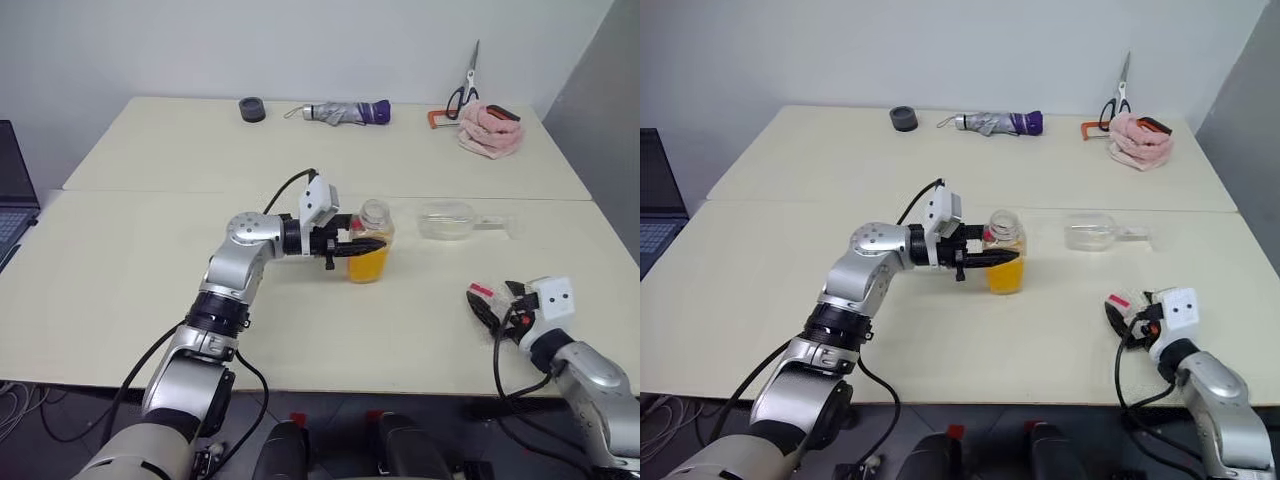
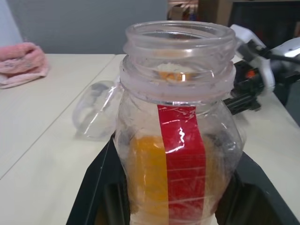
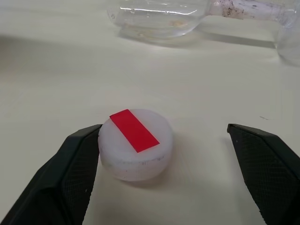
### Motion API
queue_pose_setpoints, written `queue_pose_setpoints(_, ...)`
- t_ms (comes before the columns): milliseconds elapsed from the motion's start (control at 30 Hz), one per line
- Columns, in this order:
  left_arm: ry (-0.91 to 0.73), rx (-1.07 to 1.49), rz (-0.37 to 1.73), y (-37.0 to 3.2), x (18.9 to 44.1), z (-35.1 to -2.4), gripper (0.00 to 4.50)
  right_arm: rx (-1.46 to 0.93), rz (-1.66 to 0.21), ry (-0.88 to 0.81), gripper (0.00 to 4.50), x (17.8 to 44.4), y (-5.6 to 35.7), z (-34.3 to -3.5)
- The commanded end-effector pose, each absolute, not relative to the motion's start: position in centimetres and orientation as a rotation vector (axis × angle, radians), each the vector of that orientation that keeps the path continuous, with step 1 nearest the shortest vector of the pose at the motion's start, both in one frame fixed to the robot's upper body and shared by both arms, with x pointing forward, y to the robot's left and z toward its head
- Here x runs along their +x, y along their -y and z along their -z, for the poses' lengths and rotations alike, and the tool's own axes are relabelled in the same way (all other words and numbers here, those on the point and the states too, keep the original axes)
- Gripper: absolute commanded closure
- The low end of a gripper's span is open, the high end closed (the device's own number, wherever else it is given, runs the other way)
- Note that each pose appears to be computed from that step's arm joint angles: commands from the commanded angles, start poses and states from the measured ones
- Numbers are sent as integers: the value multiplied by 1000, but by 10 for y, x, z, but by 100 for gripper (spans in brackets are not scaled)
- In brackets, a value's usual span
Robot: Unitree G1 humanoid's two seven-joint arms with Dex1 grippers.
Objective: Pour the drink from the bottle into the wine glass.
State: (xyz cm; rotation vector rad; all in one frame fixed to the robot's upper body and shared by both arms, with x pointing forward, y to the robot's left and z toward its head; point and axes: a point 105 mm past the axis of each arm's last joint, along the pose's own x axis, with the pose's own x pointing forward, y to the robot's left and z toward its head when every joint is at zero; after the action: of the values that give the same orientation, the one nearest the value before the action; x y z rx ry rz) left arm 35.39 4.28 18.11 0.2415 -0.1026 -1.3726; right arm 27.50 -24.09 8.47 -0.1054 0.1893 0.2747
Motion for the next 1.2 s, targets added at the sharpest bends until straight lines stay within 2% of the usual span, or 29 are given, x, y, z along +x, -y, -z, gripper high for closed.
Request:
queue_pose_setpoints(33, 190, 232, 1324, -48, 355, -202, 279, -111, -332, -145, 0, 269, 240, -105)
queue_pose_setpoints(233, 198, 225, 1252, -56, 362, -202, 279, -283, -399, -233, 0, 268, 230, -83)
queue_pose_setpoints(367, 212, 225, 1188, -65, 368, -206, 279, -228, -420, -120, 0, 273, 219, -108)
queue_pose_setpoints(567, 249, 205, 919, -103, 394, -218, 279, -323, -509, -88, 0, 269, 202, -129)
queue_pose_setpoints(667, 252, 191, 739, -134, 409, -223, 279, -293, -629, -38, 0, 270, 172, -149)
queue_pose_setpoints(733, 248, 185, 583, -164, 418, -225, 279, -247, -787, -22, 0, 269, 136, -161)
queue_pose_setpoints(800, 241, 176, 459, -190, 424, -225, 279, -250, -838, -21, 0, 279, 115, -167)
queue_pose_setpoints(967, 216, 165, 306, -226, 427, -219, 279, -197, -879, 20, 0, 301, 79, -185)
queue_pose_setpoints(1200, 207, 112, 189, -256, 427, -214, 279, -213, -992, 26, 0, 308, 37, -191)
